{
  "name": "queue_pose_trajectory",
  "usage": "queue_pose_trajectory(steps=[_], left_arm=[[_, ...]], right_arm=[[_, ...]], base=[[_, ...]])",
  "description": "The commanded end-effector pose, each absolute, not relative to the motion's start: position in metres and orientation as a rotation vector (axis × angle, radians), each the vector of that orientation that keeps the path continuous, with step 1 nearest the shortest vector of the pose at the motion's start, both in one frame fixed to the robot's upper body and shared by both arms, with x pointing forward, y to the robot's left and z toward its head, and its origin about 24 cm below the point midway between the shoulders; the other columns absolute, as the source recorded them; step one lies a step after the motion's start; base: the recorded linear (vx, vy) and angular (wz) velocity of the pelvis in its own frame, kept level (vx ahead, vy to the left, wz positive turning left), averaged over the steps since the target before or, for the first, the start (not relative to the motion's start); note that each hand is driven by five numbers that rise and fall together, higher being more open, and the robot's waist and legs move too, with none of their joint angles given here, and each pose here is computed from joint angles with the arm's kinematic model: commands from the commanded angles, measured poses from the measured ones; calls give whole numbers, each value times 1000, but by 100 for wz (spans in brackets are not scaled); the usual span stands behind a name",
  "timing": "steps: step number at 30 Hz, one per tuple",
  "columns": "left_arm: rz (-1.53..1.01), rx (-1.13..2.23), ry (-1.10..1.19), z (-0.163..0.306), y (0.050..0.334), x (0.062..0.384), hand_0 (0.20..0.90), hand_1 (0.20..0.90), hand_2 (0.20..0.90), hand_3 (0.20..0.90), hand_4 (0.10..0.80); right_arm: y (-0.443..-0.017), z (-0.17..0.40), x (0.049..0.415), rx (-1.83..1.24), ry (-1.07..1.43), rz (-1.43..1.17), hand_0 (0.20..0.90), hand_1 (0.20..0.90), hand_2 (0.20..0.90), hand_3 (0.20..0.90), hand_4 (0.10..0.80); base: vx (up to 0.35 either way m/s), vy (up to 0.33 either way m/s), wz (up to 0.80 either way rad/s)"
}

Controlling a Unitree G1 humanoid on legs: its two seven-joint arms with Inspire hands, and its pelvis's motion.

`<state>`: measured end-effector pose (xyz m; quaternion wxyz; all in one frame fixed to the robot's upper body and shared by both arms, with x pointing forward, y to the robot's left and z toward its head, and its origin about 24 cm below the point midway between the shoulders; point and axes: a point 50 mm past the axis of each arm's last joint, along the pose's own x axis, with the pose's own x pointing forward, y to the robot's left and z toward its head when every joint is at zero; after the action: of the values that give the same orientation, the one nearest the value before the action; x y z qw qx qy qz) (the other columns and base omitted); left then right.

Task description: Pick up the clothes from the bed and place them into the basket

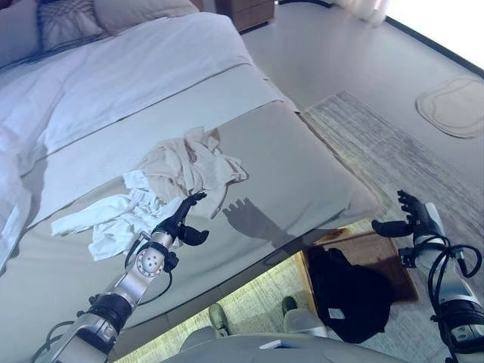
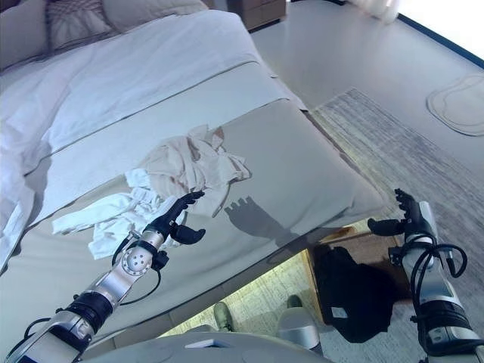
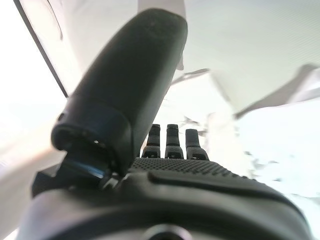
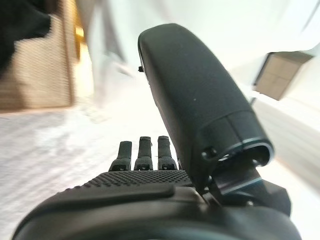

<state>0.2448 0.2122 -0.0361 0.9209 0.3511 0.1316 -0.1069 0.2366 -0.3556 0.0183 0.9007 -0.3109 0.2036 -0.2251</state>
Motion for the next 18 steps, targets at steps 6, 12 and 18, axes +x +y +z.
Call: queue_pose_trajectory(steps=[6,12,18], left_arm=[[-116,737,266,-28,233,255,900,900,900,900,800],[-55,696,256,-29,245,242,900,900,900,900,800],[-34,681,189,-20,249,242,900,900,900,900,800]], right_arm=[[-322,126,317,-772,-25,-475,900,900,900,900,800],[-306,149,330,-861,-115,-413,900,900,900,900,800],[-292,174,343,-921,-191,-384,900,900,900,900,800]], base=[[19,13,25],[83,18,27],[26,12,27]])
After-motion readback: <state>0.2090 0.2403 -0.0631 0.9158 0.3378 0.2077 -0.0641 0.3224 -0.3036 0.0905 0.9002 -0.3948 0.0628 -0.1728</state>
